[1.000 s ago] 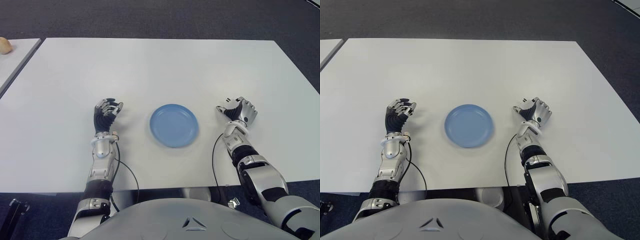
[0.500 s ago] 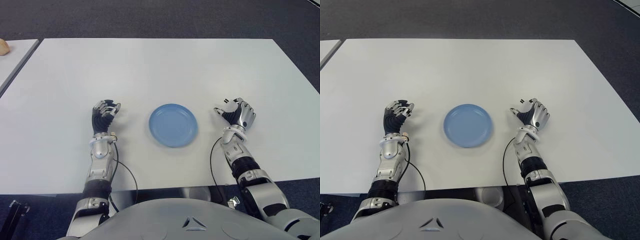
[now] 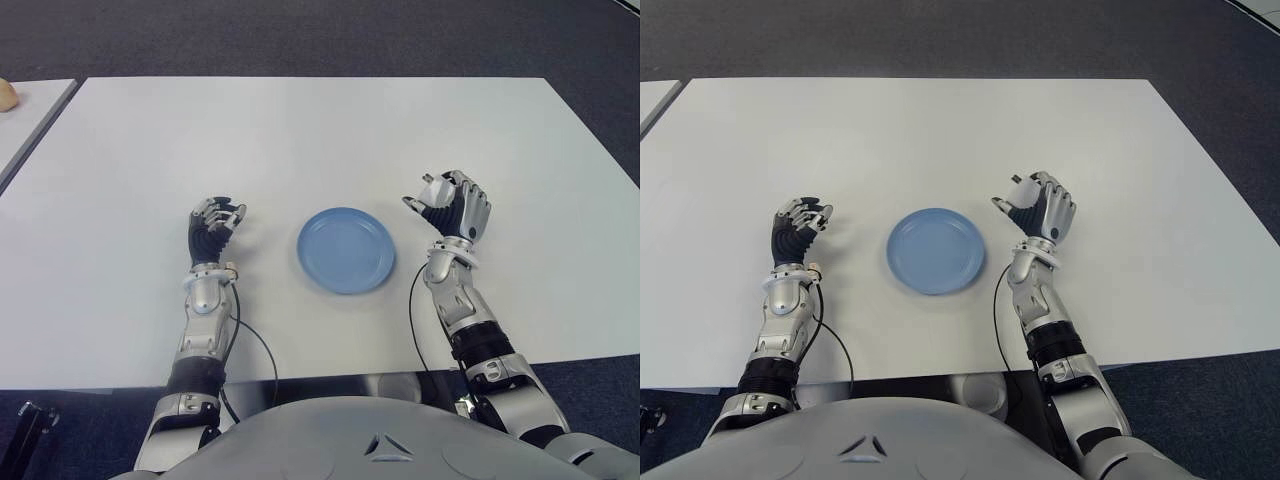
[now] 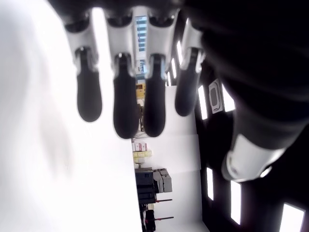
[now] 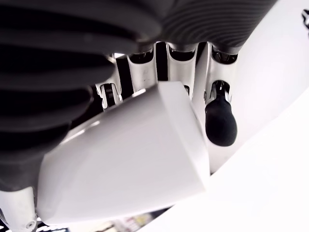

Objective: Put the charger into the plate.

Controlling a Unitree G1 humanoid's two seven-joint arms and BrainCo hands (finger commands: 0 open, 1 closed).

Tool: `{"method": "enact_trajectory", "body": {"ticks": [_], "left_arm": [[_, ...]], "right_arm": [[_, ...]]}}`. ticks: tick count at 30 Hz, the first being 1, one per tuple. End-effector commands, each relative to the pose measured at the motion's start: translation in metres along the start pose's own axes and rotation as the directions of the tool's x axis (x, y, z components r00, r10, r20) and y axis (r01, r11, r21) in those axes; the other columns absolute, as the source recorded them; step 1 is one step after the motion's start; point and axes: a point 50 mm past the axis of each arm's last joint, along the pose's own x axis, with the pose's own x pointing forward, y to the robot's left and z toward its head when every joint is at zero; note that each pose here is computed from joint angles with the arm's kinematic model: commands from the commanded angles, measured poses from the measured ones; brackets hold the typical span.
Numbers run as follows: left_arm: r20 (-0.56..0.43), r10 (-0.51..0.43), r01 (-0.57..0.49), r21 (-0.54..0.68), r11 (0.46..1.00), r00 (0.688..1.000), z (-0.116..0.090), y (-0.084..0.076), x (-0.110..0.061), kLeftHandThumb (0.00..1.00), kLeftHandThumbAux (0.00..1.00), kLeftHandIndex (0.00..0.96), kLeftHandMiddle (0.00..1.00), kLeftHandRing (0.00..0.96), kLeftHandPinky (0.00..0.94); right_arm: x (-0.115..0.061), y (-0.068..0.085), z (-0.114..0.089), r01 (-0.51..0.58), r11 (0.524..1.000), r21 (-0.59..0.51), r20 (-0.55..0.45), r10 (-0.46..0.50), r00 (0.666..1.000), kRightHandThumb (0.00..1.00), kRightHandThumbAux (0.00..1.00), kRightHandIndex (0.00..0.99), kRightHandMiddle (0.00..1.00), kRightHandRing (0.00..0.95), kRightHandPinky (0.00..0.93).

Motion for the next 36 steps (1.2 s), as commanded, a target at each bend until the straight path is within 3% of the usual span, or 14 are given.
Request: {"method": "enact_trajectory", "body": {"ticks": [1, 10, 16, 20, 24, 26, 29, 36], "left_arm": [[-0.023, 0.007, -0.007, 0.013, 1.0, 1.0, -0.004, 0.001, -0.003, 0.834, 0.681, 0.398, 0.485, 0.566, 0.545], [-0.02, 0.014, -0.013, 0.016, 1.0, 1.0, -0.004, 0.0, -0.004, 0.834, 0.68, 0.403, 0.481, 0.558, 0.533], [-0.023, 0.01, -0.01, 0.019, 1.0, 1.0, -0.003, -0.002, -0.004, 0.833, 0.681, 0.395, 0.489, 0.572, 0.538], [-0.031, 0.011, -0.01, 0.022, 1.0, 0.999, -0.004, -0.002, -0.004, 0.833, 0.681, 0.393, 0.49, 0.573, 0.538], [-0.035, 0.013, -0.012, 0.024, 1.0, 0.999, -0.005, -0.003, -0.005, 0.833, 0.681, 0.394, 0.488, 0.569, 0.534], [-0.035, 0.013, -0.012, 0.024, 1.0, 0.999, -0.005, -0.003, -0.005, 0.833, 0.682, 0.394, 0.487, 0.568, 0.535], [-0.041, 0.012, -0.011, 0.024, 1.0, 0.999, -0.006, -0.003, -0.004, 0.833, 0.682, 0.395, 0.486, 0.565, 0.533], [-0.031, 0.021, -0.021, 0.016, 1.0, 0.999, -0.005, -0.003, -0.004, 0.833, 0.681, 0.397, 0.484, 0.563, 0.538]], "right_arm": [[-0.007, 0.004, 0.012, -0.038, 0.999, 0.026, 0.047, 0.037, 0.998, 0.94, 0.672, 0.355, 0.467, 0.591, 0.694], [-0.016, 0.009, 0.046, -0.112, 0.989, 0.099, 0.181, 0.093, 0.979, 0.94, 0.671, 0.364, 0.457, 0.579, 0.694], [-0.028, 0.012, 0.068, -0.221, 0.97, 0.106, 0.273, 0.185, 0.944, 0.94, 0.671, 0.363, 0.458, 0.577, 0.694], [-0.034, 0.014, 0.077, -0.321, 0.943, 0.09, 0.318, 0.278, 0.906, 0.942, 0.669, 0.356, 0.485, 0.586, 0.713], [-0.041, 0.02, 0.084, -0.432, 0.9, 0.061, 0.367, 0.382, 0.848, 0.946, 0.665, 0.361, 0.506, 0.584, 0.714], [-0.043, 0.022, 0.084, -0.456, 0.889, 0.049, 0.378, 0.406, 0.832, 0.946, 0.664, 0.363, 0.511, 0.581, 0.711], [-0.048, 0.031, 0.085, -0.531, 0.848, 0.007, 0.404, 0.483, 0.777, 0.948, 0.662, 0.368, 0.519, 0.581, 0.713], [-0.054, 0.037, 0.089, -0.618, 0.786, -0.039, 0.413, 0.575, 0.706, 0.95, 0.658, 0.379, 0.53, 0.582, 0.711]]}}
